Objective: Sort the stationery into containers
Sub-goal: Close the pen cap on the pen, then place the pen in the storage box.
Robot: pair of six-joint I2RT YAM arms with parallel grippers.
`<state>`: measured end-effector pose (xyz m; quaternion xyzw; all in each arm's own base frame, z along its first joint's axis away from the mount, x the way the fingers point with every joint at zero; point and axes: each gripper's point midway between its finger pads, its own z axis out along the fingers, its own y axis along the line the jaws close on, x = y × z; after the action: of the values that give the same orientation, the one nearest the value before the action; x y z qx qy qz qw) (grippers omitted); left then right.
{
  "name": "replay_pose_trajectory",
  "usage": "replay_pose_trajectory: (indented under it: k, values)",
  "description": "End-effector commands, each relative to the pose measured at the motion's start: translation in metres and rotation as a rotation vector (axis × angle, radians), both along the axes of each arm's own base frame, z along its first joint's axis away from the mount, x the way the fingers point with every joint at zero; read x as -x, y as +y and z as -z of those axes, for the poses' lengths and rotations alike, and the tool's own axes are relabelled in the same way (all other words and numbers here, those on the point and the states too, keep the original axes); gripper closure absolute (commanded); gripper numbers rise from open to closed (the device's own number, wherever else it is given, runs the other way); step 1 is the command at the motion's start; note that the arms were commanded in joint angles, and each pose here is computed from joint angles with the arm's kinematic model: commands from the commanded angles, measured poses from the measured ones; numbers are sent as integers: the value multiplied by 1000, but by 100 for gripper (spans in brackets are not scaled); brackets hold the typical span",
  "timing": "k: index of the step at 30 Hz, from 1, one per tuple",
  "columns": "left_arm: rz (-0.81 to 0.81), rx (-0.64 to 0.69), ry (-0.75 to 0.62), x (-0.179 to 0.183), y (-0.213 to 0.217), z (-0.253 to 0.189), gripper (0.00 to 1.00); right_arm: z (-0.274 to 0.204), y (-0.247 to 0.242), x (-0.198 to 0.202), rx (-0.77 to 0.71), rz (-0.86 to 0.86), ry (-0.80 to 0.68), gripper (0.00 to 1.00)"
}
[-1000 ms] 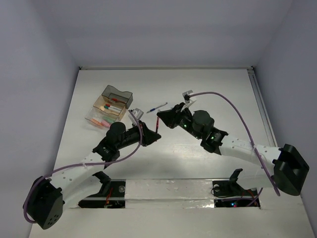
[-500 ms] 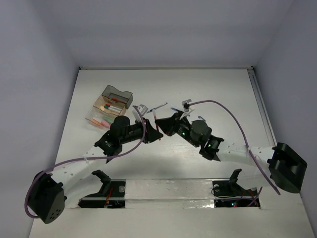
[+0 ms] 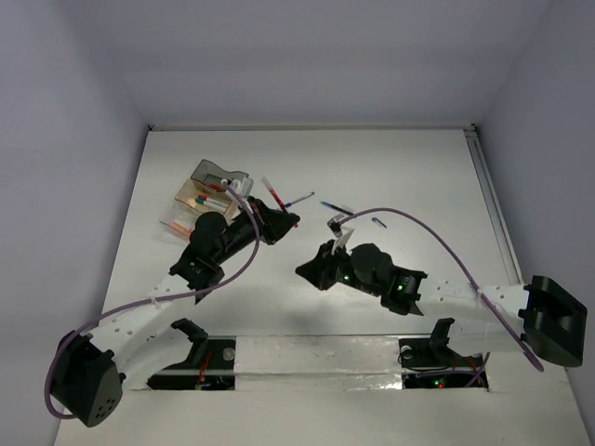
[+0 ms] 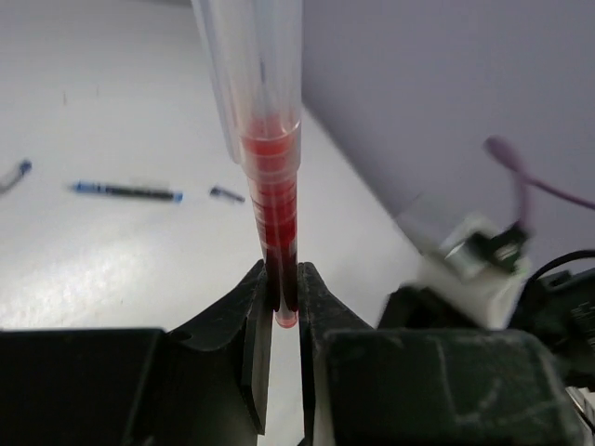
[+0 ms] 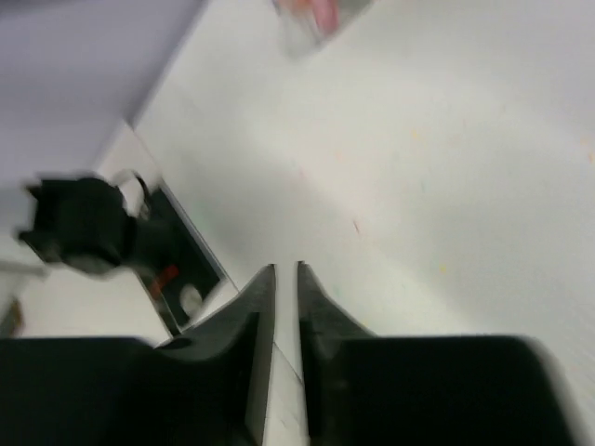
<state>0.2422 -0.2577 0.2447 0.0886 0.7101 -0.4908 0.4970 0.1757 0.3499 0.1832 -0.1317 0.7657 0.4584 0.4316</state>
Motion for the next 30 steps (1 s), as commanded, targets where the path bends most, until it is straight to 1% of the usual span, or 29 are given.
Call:
replay_pose_trajectory:
  k: [1, 3, 5, 6, 8, 9, 10, 12, 13, 14, 16, 18, 19, 20, 21, 22, 26, 27, 28, 29, 30]
  values:
    - [-35, 167, -214, 2, 8, -74, 100, 23, -9, 15, 130, -54, 34, 74]
    - [-26, 143, -177, 5, 8, -56, 100, 6, -9, 8, 122, -47, -1, 63]
    - [-27, 128, -158, 7, 10, -45, 100, -10, -14, 0, 108, -28, -31, 56]
    - [-28, 123, -150, 9, 11, -41, 100, -13, -18, -6, 125, -23, -48, 56]
    - [-23, 104, -129, 14, 14, -27, 100, -35, -18, -5, 106, -51, -95, 54]
    - [-21, 92, -117, 16, 15, -21, 100, -38, -22, -10, 132, -51, -120, 54]
    - [-3, 86, -115, 21, 15, -16, 100, -53, -24, -17, 120, -41, -151, 52]
    - [7, 82, -108, 25, 16, -10, 100, -64, -21, -16, 137, -87, -187, 51]
    - [7, 81, -103, 28, 18, -6, 100, -71, -21, -20, 136, -85, -207, 48]
    - [2, 82, -104, 29, 19, -5, 100, -88, -19, -23, 122, -98, -251, 46]
    - [-1, 85, -103, 31, 21, -4, 100, -95, -13, -34, 125, -98, -278, 45]
    - [3, 91, -109, 32, 21, -7, 100, -114, -4, -41, 105, -131, -323, 43]
    - [1, 91, -109, 32, 22, -7, 100, -107, 3, -50, 123, -140, -316, 43]
    - [-2, 90, -108, 32, 22, -7, 100, -111, 10, -48, 116, -173, -325, 43]
    - [-10, 89, -105, 32, 23, -6, 100, -125, 16, -52, 102, -186, -360, 43]
    - [-55, 83, -91, 25, 28, -4, 100, -120, 23, -57, 118, -193, -351, 43]
    - [-163, 76, -54, 4, 35, -7, 100, -133, 21, -71, 114, -115, -374, 43]
    - [-189, 63, -32, -1, 36, -6, 100, -134, 13, -77, 117, -79, -371, 43]
    - [-235, 72, -35, -11, 39, -16, 100, -128, 4, -82, 135, -38, -356, 43]
    - [-256, 56, 0, -20, 37, -10, 100, -128, -6, -86, 144, -1, -353, 44]
    - [-288, 49, 14, -28, 39, -10, 100, -133, -26, -90, 157, 80, -353, 44]
